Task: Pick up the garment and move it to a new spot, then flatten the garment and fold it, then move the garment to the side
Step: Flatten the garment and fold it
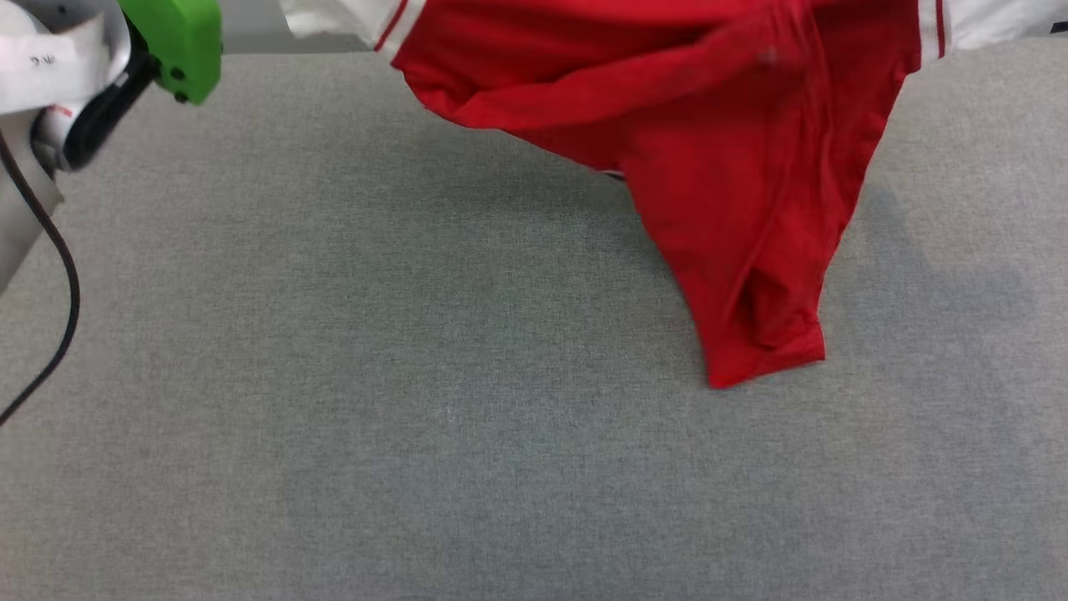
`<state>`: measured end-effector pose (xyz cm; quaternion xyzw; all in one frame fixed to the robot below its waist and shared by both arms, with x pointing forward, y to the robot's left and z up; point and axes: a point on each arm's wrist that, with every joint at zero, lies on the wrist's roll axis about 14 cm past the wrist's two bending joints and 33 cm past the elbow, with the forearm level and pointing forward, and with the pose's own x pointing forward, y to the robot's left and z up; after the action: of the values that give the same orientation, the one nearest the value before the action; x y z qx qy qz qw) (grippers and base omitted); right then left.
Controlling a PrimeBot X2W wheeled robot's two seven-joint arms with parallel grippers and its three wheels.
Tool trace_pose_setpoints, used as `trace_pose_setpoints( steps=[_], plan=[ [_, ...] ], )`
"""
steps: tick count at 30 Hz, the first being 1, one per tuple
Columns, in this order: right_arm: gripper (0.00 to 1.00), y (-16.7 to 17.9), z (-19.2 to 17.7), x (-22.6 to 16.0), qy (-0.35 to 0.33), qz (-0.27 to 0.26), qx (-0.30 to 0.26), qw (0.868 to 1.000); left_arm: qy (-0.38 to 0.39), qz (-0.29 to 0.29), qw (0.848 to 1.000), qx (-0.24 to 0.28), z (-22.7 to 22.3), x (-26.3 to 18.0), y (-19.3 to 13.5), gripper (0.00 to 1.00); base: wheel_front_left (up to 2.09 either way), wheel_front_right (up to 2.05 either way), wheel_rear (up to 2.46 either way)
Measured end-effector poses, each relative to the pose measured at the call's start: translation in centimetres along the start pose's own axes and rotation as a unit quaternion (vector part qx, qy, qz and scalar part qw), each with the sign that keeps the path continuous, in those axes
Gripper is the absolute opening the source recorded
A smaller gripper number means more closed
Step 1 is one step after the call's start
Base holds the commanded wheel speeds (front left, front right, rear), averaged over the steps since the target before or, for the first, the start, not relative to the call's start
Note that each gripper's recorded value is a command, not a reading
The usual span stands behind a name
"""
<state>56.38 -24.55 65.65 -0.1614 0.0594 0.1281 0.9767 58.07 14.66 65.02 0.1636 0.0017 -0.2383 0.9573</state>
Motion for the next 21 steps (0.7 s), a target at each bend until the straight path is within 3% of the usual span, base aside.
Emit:
trace_pose_setpoints(
  steps=[14, 21],
  plan=[
    [0.0, -4.0, 9.7, 4.8, -0.109, -0.061, -0.051, 0.991, -0.133, 0.054, 0.989, 0.033, 10.1, 5.8, 4.9, 0.0, 0.0, 0.0, 0.0],
    [0.0, -6.4, 13.3, 6.8, -0.161, -0.104, -0.075, 0.979, -0.189, 0.062, 0.979, 0.038, 13.8, 8.5, 5.0, 0.0, 0.0, 0.0, 0.0]
  ],
)
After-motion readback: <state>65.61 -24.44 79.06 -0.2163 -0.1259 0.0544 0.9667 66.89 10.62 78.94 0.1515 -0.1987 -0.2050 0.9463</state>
